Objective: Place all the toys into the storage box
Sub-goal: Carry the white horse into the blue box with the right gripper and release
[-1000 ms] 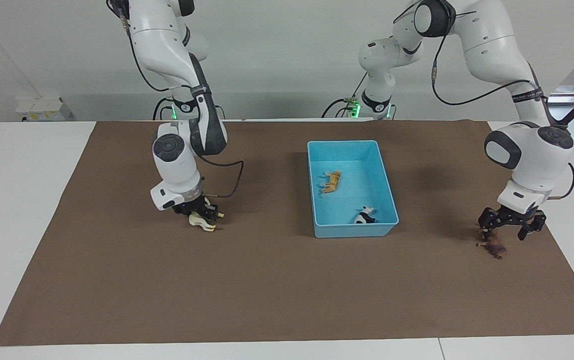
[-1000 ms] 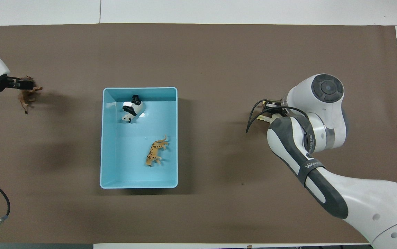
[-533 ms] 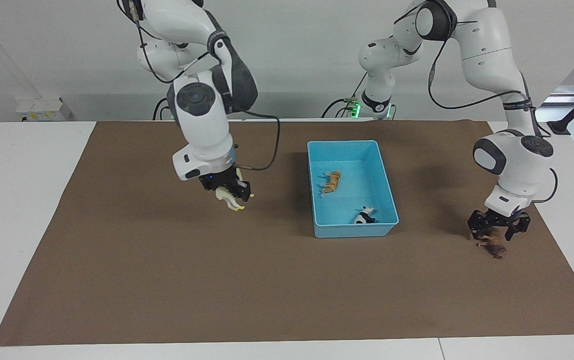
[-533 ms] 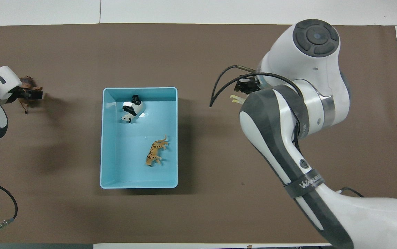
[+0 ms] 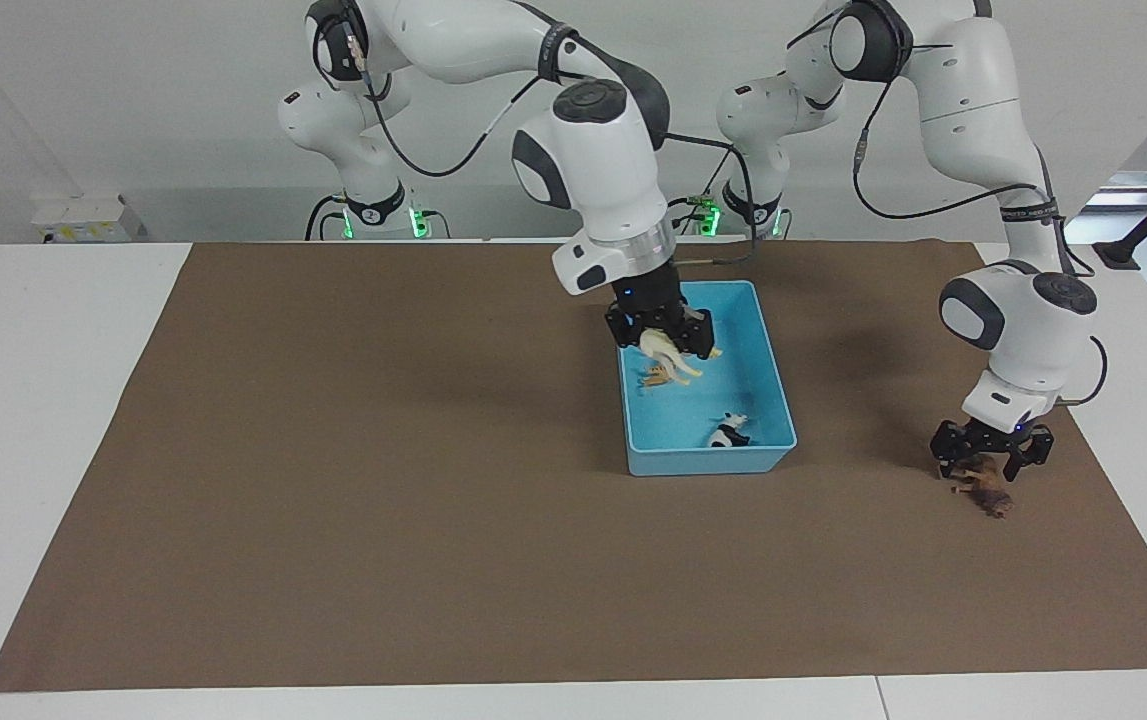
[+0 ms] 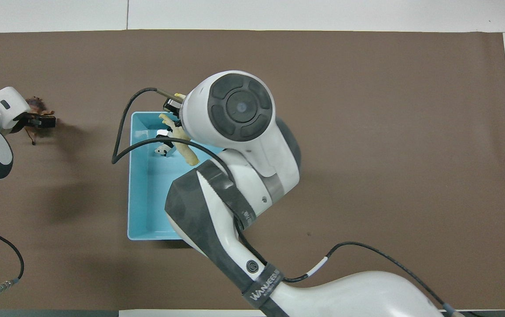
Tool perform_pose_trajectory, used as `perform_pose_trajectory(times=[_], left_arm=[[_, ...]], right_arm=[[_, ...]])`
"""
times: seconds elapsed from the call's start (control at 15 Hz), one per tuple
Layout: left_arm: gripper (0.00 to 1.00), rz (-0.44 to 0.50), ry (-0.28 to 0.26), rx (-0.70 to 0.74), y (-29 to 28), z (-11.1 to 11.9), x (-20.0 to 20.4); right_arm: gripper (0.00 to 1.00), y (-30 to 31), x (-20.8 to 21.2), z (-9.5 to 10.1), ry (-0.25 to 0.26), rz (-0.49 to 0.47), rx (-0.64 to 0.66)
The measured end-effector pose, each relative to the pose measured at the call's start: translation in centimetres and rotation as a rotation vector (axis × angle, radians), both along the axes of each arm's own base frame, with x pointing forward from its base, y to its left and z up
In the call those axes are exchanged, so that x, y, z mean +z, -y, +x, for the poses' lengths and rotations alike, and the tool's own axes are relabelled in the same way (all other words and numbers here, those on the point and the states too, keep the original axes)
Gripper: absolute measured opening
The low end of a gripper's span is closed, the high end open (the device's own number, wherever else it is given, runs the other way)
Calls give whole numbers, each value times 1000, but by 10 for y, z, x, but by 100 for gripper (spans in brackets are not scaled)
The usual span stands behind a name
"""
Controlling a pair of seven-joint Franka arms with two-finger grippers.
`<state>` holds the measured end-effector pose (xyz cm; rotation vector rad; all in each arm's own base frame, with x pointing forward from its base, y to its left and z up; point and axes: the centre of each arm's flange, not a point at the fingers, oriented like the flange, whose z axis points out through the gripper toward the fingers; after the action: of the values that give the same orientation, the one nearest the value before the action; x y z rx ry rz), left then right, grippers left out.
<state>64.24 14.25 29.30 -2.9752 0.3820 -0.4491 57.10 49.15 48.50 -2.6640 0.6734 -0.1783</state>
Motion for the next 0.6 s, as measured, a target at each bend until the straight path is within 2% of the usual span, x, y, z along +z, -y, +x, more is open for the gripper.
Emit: perform_pose_trajectory(times=[0.13,0.2,0.27,0.47,0.6], left_arm=[[94,0,-1,0,0,0,-1],[88,-1,-1,-1,1,0,-1],[77,-2,-2,0,1,-1,-1],[39,-16,3,29,7,0,-1],[32,-19,7,39,8,1,2]], right_arm=[[8,-16,-38,-12,-13,-16,16],[16,-22,-47,-18,-22,-18,15],[31,-27,-48,-24,-32,-13,-4],[61,-30,-35,-29,-37,9,-42],[80,-27,-28,-28,-32,15,-51]])
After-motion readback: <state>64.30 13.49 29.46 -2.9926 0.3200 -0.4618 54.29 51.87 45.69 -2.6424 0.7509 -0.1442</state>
